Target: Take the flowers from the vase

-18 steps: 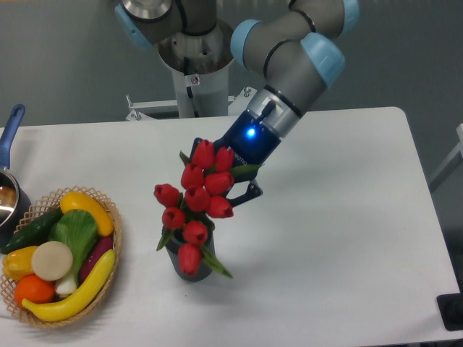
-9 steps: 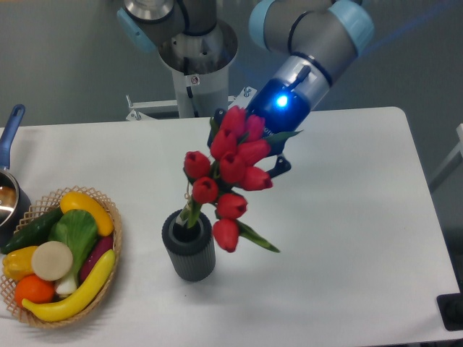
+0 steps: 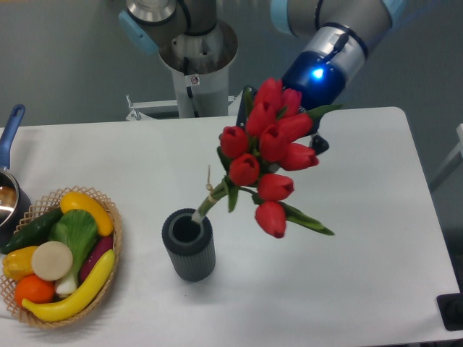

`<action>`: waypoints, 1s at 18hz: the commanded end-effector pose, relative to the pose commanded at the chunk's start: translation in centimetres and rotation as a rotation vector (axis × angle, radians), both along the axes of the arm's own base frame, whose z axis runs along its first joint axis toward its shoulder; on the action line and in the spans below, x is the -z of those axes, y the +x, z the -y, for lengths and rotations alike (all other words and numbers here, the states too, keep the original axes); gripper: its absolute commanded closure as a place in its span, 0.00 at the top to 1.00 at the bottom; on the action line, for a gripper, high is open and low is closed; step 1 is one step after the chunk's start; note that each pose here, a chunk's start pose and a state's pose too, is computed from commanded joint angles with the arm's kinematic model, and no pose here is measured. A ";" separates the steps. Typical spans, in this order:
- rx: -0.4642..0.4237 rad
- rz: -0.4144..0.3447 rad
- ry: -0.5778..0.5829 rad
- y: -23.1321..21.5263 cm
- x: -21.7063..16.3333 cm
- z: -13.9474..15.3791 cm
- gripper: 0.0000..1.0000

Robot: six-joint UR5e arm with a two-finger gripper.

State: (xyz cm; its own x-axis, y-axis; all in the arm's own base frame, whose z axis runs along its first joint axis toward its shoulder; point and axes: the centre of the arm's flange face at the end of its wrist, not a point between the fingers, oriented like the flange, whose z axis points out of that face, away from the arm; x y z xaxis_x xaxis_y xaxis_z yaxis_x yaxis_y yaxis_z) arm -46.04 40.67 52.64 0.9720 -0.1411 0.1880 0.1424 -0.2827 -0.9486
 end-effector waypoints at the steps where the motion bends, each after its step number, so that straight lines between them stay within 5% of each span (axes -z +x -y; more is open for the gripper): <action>1: -0.015 -0.002 0.000 -0.9 0.1 0.6 0.39; 7: -0.066 -0.055 -0.001 -6.2 1.7 3.1 0.39; 18: -0.089 -0.107 -0.007 -8.7 3.6 5.0 0.39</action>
